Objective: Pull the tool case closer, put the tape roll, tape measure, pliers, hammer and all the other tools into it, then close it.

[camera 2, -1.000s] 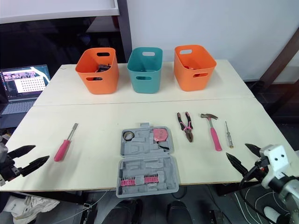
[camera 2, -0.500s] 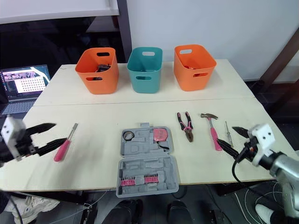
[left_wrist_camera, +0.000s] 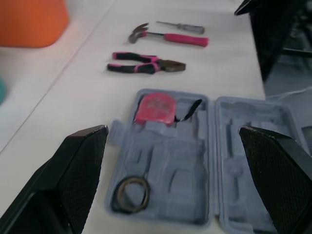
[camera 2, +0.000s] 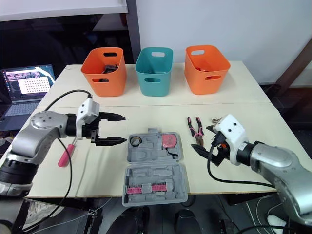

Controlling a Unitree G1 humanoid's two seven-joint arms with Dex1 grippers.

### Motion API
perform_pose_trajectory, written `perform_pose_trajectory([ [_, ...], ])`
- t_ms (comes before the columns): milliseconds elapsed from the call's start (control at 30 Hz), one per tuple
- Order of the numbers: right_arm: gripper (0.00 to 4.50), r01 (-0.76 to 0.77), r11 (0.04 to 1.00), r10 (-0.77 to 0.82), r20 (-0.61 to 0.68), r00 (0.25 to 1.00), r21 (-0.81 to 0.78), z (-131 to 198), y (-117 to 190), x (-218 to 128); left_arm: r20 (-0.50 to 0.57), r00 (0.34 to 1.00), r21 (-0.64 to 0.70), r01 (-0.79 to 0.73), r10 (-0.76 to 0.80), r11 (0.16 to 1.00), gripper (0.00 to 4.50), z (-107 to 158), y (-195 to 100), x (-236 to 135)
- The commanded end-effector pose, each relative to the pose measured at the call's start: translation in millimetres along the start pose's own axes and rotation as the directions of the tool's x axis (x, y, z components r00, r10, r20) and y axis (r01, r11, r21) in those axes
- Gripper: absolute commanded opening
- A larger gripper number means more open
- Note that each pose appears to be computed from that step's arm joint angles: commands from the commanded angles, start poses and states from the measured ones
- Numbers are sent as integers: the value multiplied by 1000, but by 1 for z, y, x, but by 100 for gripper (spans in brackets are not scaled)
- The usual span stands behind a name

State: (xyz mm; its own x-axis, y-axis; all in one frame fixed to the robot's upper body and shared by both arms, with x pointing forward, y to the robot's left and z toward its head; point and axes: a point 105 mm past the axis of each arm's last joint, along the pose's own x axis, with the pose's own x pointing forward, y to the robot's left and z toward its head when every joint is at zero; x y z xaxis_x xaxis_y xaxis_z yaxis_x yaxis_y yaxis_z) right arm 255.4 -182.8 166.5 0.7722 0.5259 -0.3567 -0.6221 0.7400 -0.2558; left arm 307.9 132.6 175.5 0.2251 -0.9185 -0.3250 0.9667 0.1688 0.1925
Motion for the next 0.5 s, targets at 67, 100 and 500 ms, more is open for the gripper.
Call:
perform_pose_trajectory([
  [67, 448, 97, 995, -98, 46, 994, 19, 11, 10, -3, -4, 996, 47, 94, -94, 994, 450, 7, 1, 14],
  [100, 448, 113, 993, -115, 43, 992, 38, 10, 10, -4, -7, 995, 55, 104, -104, 993, 450, 7, 1, 17],
  [500, 448, 366, 890, -358, -81, 930, 273, -48, -31, 35, -23, 983, 141, 181, -180, 973, 450, 18, -13, 27],
])
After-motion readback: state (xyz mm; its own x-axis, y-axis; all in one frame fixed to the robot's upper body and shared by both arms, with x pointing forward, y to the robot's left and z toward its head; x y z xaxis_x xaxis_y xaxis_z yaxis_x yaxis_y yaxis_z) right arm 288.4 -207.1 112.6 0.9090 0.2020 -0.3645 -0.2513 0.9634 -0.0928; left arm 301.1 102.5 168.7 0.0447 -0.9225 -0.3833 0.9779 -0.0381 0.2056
